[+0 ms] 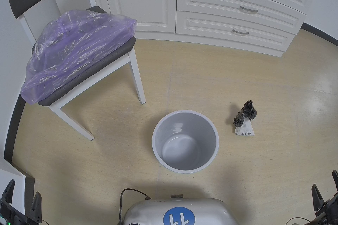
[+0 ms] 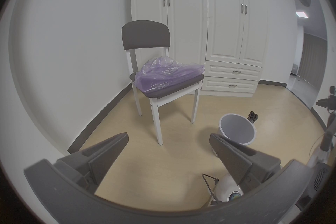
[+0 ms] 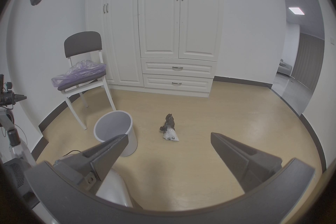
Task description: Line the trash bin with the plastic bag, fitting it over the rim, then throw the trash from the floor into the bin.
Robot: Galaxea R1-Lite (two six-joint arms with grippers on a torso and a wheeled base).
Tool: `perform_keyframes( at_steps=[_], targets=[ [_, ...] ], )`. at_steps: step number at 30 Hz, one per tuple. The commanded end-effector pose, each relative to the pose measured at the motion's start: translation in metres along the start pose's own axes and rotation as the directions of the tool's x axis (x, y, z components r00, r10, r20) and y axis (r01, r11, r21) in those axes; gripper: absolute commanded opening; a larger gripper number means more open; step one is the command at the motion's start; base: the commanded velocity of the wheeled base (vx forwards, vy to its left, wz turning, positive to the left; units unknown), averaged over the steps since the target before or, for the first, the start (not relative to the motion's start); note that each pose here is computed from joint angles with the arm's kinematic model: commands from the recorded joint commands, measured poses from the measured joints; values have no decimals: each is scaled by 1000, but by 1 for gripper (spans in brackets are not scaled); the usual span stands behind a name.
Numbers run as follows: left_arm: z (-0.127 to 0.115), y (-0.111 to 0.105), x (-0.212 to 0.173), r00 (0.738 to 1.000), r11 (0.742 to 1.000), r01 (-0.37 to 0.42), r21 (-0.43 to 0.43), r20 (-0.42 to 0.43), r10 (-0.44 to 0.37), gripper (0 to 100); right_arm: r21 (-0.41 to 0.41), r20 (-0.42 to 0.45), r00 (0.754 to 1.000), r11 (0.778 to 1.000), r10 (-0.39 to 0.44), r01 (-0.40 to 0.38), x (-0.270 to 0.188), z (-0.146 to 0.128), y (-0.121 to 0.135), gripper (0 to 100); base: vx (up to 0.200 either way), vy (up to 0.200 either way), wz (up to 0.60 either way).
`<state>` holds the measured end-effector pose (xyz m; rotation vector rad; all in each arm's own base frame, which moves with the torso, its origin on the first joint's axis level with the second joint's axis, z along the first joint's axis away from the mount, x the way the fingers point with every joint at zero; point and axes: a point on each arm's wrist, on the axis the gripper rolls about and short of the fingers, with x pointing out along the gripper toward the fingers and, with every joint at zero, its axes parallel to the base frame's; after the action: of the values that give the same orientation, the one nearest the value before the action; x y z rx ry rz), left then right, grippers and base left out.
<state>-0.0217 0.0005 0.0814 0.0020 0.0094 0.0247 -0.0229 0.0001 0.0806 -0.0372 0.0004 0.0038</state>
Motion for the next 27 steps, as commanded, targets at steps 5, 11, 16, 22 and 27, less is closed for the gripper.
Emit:
perform_keyframes(
  at_steps=[5,11,16,22,27],
  targets=[
    [-5,-1,-1,999,999,29,27,17,-29,100,-6,-1,1000,1000,5,-5,0,-5,0,100,0,0,0],
    [-5,-1,-1,999,999,36,27,17,-37,100,-12,-1,1000,1000,7,-7,0,-5,0,100,0,0,0],
    [-5,0,-1,999,999,30,-25,14,-29,100,48,-2,1000,999,10,-10,0,-5,0,100,0,0,0],
    [-5,0,-1,1000,999,-1,-47,14,1,100,57,-1,1000,998,4,-4,0,-5,0,100,0,0,0],
    [-5,0,-1,1000,998,-4,-56,14,4,100,71,0,1000,997,1,-1,0,-5,0,100,0,0,0]
  ],
)
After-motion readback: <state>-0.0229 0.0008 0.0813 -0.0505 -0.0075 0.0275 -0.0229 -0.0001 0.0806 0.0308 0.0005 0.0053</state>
